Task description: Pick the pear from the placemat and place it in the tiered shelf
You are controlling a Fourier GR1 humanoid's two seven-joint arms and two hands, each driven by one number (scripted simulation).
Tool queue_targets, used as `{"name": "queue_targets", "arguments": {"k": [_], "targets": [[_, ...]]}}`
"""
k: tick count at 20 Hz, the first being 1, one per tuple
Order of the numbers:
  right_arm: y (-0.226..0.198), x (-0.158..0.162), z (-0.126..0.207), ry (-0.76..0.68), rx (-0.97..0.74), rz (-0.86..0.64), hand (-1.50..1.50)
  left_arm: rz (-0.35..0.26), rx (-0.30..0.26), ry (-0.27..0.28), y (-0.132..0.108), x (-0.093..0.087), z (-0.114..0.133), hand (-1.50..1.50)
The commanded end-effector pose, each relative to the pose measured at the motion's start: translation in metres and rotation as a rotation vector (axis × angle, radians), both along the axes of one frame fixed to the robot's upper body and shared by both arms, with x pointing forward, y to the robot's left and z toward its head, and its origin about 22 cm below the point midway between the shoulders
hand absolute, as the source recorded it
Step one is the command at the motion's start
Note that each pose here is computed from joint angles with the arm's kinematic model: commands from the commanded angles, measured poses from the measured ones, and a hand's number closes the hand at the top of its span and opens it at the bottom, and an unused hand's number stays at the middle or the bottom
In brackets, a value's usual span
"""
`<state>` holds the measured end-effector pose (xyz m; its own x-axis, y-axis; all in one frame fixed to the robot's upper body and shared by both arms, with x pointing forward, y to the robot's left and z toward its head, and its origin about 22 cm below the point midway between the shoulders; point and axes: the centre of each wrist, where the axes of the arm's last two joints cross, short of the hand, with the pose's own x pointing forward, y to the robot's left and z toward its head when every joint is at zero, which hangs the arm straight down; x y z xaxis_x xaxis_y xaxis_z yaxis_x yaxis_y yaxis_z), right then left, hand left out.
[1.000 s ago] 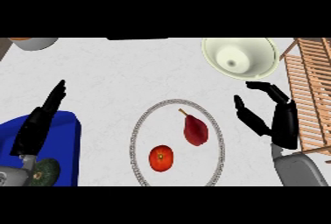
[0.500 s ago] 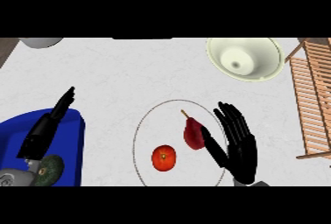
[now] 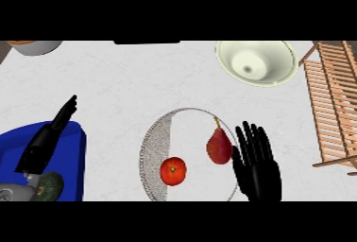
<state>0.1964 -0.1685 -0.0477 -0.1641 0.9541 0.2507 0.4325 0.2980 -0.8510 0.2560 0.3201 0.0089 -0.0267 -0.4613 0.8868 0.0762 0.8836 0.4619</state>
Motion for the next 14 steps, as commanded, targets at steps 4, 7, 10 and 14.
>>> {"name": "queue_targets", "arguments": {"k": [4, 7, 10, 14], "targets": [[0.031, 0.0, 0.031, 0.159, -0.18, -0.201, -1.5, -0.021, -0.001, -0.005, 0.001, 0.007, 0.008, 0.0], [0.051, -0.005, 0.046, 0.25, -0.228, -0.318, -1.5, -0.023, -0.009, -0.006, -0.006, 0.009, 0.005, 0.0], [0.083, -0.016, 0.056, 0.287, -0.285, -0.401, -1.5, -0.029, -0.008, -0.013, -0.005, 0.009, 0.0, 0.0], [0.12, -0.007, 0.069, 0.286, -0.327, -0.5, -1.5, -0.069, -0.007, -0.013, -0.012, 0.014, -0.002, 0.0]]}}
